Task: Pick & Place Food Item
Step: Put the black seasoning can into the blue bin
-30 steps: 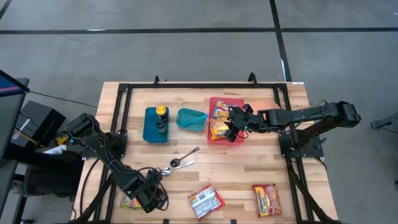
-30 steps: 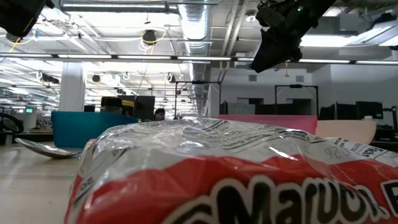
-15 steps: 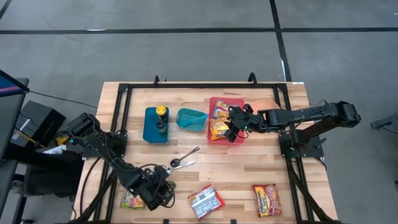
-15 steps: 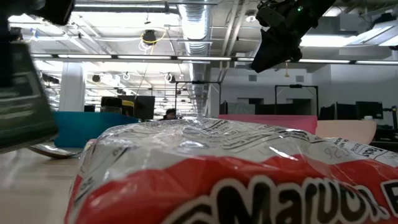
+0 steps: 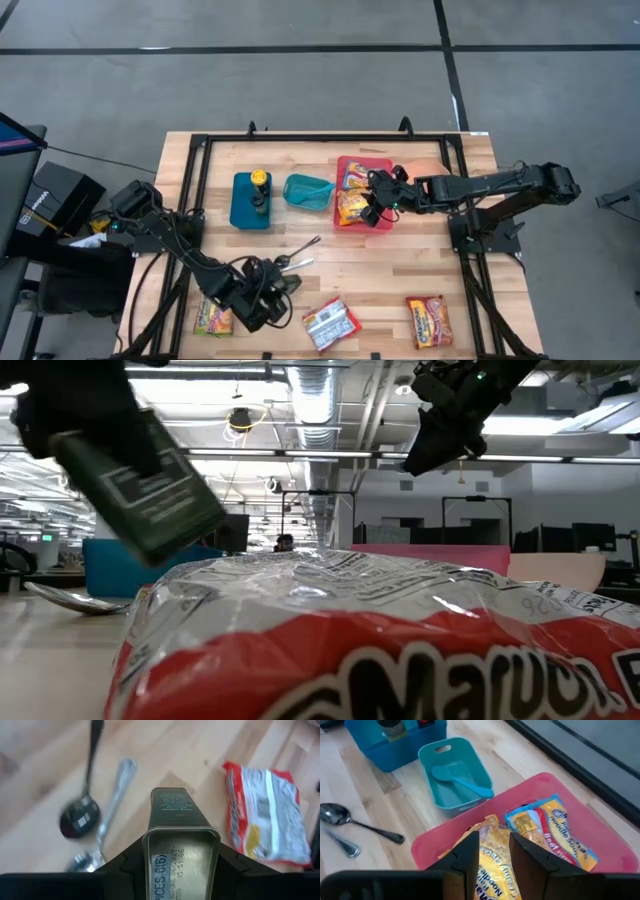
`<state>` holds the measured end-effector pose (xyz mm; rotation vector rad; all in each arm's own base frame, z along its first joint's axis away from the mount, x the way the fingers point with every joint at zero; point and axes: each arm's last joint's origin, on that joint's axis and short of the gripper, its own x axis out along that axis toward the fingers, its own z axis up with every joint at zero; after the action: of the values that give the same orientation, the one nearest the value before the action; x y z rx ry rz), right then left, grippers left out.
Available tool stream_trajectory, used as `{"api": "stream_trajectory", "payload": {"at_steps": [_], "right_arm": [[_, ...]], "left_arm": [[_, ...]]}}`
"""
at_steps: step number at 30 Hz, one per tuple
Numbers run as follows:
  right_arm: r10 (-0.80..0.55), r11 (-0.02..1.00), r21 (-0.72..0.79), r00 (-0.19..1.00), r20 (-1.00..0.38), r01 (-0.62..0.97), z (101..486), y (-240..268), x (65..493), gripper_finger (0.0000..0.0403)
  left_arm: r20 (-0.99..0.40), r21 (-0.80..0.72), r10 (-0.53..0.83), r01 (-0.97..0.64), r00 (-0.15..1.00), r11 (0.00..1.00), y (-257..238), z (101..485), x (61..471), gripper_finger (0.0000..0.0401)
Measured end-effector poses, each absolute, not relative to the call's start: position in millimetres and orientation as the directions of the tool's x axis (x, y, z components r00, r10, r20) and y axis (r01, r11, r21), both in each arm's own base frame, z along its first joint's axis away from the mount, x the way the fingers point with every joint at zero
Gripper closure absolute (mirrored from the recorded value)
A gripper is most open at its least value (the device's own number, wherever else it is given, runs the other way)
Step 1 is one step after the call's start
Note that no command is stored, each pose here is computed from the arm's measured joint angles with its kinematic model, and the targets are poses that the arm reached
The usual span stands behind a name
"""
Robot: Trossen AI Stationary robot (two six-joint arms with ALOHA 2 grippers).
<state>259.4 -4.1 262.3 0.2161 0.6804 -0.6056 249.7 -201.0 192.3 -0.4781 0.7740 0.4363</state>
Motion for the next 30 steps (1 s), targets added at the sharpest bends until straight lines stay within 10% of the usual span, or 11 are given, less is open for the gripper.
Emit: {"api": "stream_trajectory", "payload": {"at_steps": [30], "right_arm": [[-0.279, 0.935, 0.092, 0.872, -0.401, 0.341, 223, -18, 265, 0.0301]], "left_arm": [[-0.456, 0.09, 0.559, -0.589, 0.693, 0.803, -145, 206, 297, 0.0255]]}}
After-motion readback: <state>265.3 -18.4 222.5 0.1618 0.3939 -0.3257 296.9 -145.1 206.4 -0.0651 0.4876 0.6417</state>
